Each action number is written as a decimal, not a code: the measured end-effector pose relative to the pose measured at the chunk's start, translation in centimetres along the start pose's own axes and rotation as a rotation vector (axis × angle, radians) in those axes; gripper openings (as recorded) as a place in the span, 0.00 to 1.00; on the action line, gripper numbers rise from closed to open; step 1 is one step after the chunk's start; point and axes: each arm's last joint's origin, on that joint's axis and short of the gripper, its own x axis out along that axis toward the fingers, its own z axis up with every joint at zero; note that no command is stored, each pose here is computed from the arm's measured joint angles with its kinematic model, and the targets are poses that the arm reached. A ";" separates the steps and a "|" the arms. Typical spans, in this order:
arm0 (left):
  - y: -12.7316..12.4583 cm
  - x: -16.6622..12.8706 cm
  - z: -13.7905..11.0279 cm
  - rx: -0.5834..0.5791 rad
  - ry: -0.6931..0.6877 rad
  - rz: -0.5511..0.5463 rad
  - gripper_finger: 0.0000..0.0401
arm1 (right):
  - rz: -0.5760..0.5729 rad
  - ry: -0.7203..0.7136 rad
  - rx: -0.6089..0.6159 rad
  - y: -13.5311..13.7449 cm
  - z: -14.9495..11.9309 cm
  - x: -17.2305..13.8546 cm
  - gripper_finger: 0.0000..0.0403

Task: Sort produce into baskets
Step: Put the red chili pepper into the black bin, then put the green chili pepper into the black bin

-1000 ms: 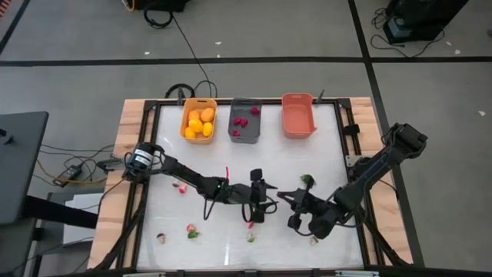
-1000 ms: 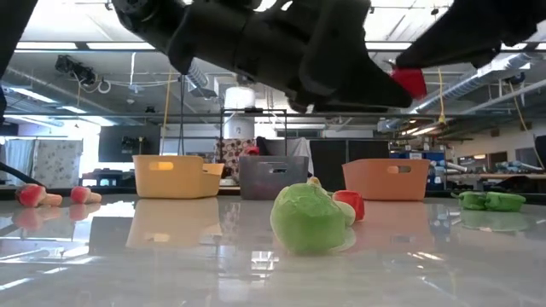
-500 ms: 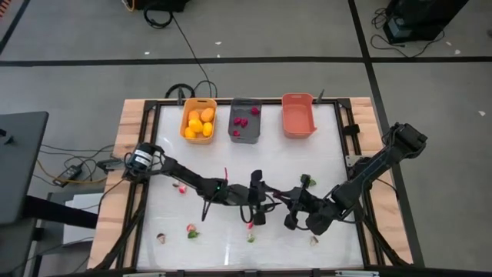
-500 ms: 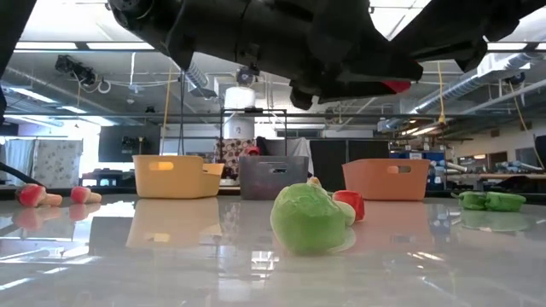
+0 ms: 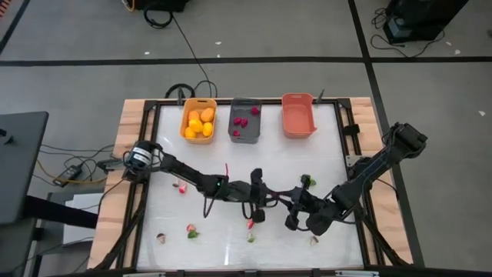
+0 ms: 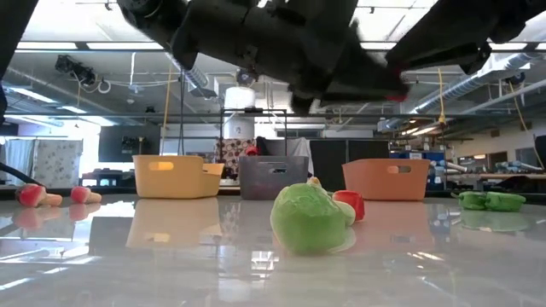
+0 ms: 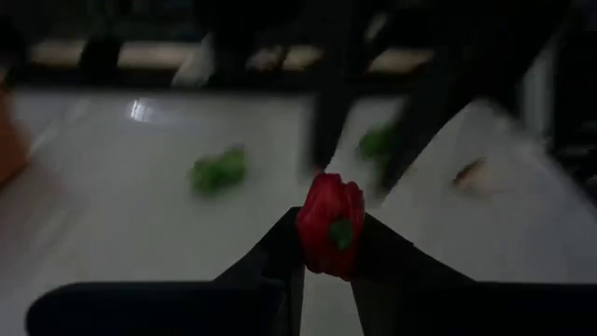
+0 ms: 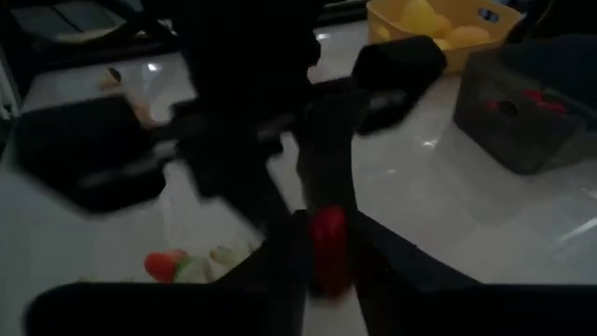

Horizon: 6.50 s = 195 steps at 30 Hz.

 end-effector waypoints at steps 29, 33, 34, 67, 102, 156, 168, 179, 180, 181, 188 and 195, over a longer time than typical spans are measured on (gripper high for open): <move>28.9 -6.9 0.9 -0.300 0.405 0.340 0.20 | -0.122 0.265 0.065 -3.2 -1.2 -0.5 0.44; 29.0 -6.9 0.9 -0.294 0.403 0.341 0.23 | -0.076 0.285 0.024 -3.0 -1.0 -0.3 0.44; 29.0 -6.9 0.9 -0.297 0.403 0.342 0.25 | -0.065 0.284 0.009 -2.9 -0.9 -0.2 0.44; 13.4 -14.3 2.3 -0.209 0.095 -0.104 0.54 | -0.240 0.793 -0.055 -9.1 -1.3 -0.5 0.45; 5.8 -16.3 -4.3 -0.129 0.167 0.075 0.54 | 0.209 0.374 -0.088 -6.0 -0.8 9.1 0.45; 5.3 -16.4 -4.3 -0.193 0.167 0.062 0.54 | 0.113 0.618 0.068 -8.1 0.3 0.0 0.43; 4.5 -14.6 -5.9 -0.159 0.164 0.041 0.54 | 0.328 0.334 -0.162 -2.4 -1.5 4.7 0.43; 4.2 -13.1 -6.9 -0.148 0.116 0.029 0.54 | 0.303 0.212 -0.243 -2.3 -2.5 9.1 0.43; 4.1 -13.0 -6.9 -0.151 0.108 0.027 0.54 | 0.291 0.212 -0.229 -2.5 -2.5 9.6 0.43; 4.1 -12.8 -7.1 -0.152 0.106 0.026 0.54 | 0.278 0.219 -0.223 -2.7 -2.7 9.9 0.43; 4.1 -12.5 -7.7 -0.147 0.125 0.031 0.54 | 0.256 0.266 -0.213 -3.6 -4.0 12.0 0.43; 4.1 -12.5 -7.7 -0.130 0.123 0.030 0.54 | 0.231 0.275 -0.207 -4.1 -4.5 13.0 0.43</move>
